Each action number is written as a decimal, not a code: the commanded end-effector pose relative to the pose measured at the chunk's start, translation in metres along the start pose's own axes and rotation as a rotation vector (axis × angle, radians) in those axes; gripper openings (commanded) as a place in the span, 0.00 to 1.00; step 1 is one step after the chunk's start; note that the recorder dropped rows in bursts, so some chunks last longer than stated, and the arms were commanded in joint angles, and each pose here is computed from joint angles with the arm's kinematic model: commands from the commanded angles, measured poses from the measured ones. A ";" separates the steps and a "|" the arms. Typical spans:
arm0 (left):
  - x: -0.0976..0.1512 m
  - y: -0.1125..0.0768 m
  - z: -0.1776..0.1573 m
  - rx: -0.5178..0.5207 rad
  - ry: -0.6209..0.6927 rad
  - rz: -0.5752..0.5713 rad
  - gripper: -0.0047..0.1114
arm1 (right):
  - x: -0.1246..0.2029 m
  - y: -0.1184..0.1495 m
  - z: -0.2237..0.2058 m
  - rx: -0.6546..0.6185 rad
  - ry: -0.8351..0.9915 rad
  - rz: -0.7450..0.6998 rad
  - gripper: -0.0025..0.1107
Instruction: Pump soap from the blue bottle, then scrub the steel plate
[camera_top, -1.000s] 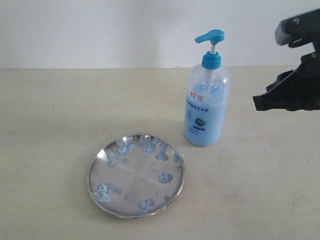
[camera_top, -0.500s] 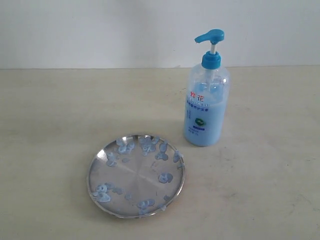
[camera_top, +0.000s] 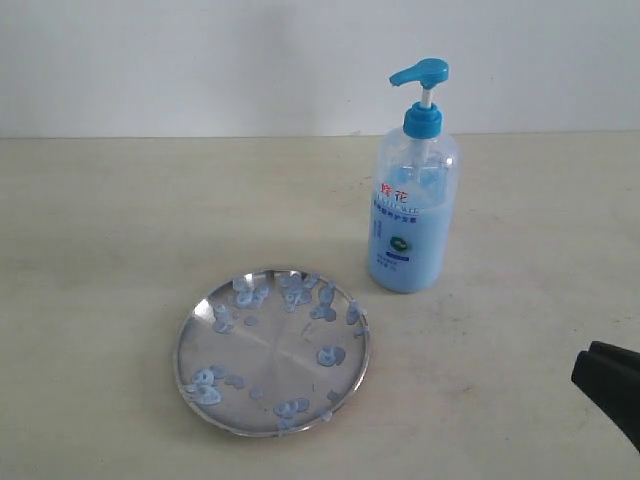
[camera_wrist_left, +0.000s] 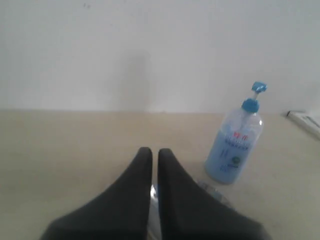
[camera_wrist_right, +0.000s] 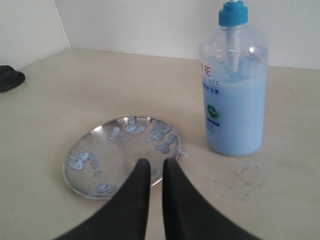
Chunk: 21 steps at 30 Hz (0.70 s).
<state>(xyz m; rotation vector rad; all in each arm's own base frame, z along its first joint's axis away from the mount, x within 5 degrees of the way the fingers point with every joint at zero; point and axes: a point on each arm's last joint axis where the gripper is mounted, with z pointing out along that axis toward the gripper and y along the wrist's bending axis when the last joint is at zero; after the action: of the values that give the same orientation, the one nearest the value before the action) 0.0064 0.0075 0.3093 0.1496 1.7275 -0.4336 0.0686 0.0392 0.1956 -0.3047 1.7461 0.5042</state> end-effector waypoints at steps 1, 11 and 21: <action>0.011 0.003 -0.001 -0.030 0.105 -0.047 0.08 | 0.000 0.000 0.000 0.001 0.009 0.009 0.02; 0.011 0.007 -0.001 -0.074 0.101 -0.003 0.08 | -0.007 -0.006 -0.011 0.080 -0.121 0.021 0.02; 0.013 0.008 0.001 -0.084 0.109 0.006 0.08 | -0.025 -0.022 -0.035 0.437 -0.436 0.005 0.02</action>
<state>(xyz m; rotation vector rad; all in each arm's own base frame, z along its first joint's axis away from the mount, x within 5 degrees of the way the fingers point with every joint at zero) 0.0057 0.0132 0.2980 0.1207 1.8499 -0.3601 0.0560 0.0039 0.2189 0.0820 1.4217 0.2063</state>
